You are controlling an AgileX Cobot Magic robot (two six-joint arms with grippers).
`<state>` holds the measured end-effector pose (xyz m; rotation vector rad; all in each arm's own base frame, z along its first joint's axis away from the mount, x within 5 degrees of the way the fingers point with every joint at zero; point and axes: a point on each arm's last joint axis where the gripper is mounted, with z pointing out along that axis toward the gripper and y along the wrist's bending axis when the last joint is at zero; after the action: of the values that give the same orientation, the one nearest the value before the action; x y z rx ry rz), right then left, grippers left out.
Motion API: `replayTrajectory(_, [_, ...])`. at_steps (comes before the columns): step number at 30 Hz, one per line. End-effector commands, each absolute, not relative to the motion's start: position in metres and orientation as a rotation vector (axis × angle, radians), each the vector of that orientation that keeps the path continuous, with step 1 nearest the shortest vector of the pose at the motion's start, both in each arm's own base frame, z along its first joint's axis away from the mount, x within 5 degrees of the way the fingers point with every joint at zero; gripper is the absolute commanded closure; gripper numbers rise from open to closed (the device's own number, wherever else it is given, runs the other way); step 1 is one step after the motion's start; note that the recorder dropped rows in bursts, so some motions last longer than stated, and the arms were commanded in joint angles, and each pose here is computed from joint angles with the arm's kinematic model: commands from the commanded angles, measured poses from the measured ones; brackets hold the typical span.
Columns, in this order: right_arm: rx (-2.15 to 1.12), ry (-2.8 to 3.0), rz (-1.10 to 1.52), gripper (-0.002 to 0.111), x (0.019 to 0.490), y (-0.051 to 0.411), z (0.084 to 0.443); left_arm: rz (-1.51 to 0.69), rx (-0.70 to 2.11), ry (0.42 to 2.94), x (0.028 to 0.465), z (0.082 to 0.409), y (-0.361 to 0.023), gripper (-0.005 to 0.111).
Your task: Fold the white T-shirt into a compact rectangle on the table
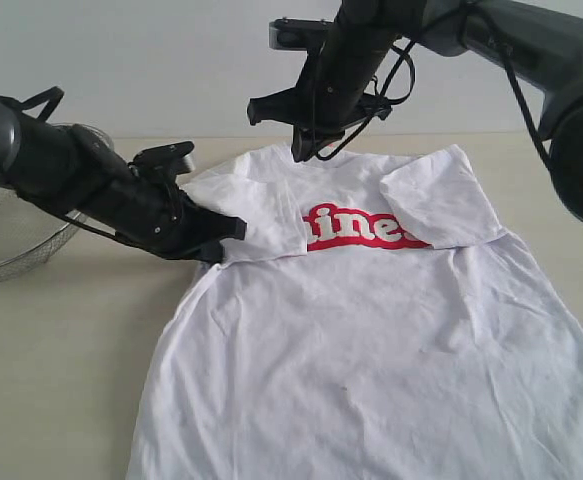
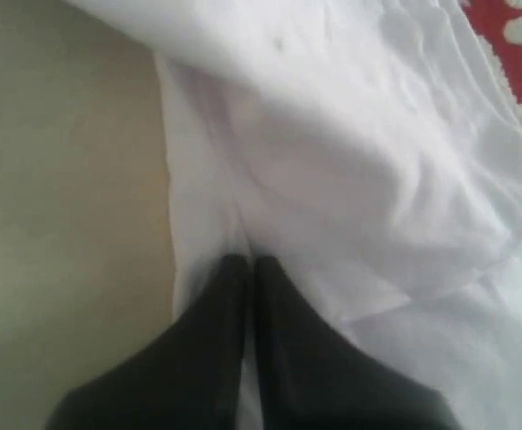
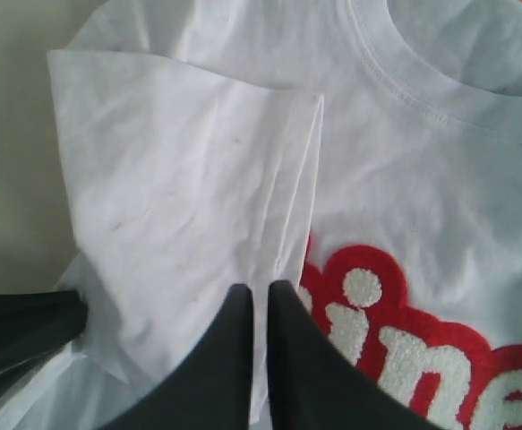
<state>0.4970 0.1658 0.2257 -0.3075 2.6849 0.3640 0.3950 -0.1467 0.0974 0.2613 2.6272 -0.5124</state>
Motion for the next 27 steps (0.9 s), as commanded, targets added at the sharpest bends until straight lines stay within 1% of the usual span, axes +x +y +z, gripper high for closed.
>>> replayTrajectory(1, [-0.321,2.661,0.363,0.108,0.497,0.165,0.232,-0.42,0.27,2.665,0.394,0.094,-0.142,0.102])
replayTrajectory(7, [-0.321,2.661,0.363,0.108,0.497,0.165,0.232,-0.371,0.282,2.663,0.394,0.101,-0.139,0.102])
replayTrajectory(14, [-0.335,2.665,0.36,0.108,0.496,0.165,0.232,-0.387,0.218,2.633,0.396,0.125,-0.127,0.102])
replayTrajectory(19, [-0.333,2.658,0.361,0.108,0.497,0.165,0.232,-0.441,0.266,2.61,0.388,0.145,-0.142,0.102])
replayTrajectory(22, [-0.333,2.658,0.361,0.108,0.497,0.165,0.232,-0.448,0.348,2.607,0.382,0.143,-0.159,0.102])
replayTrajectory(27, [-0.336,2.672,0.36,0.108,0.496,0.165,0.231,-0.441,0.381,2.639,0.379,0.127,-0.167,0.102])
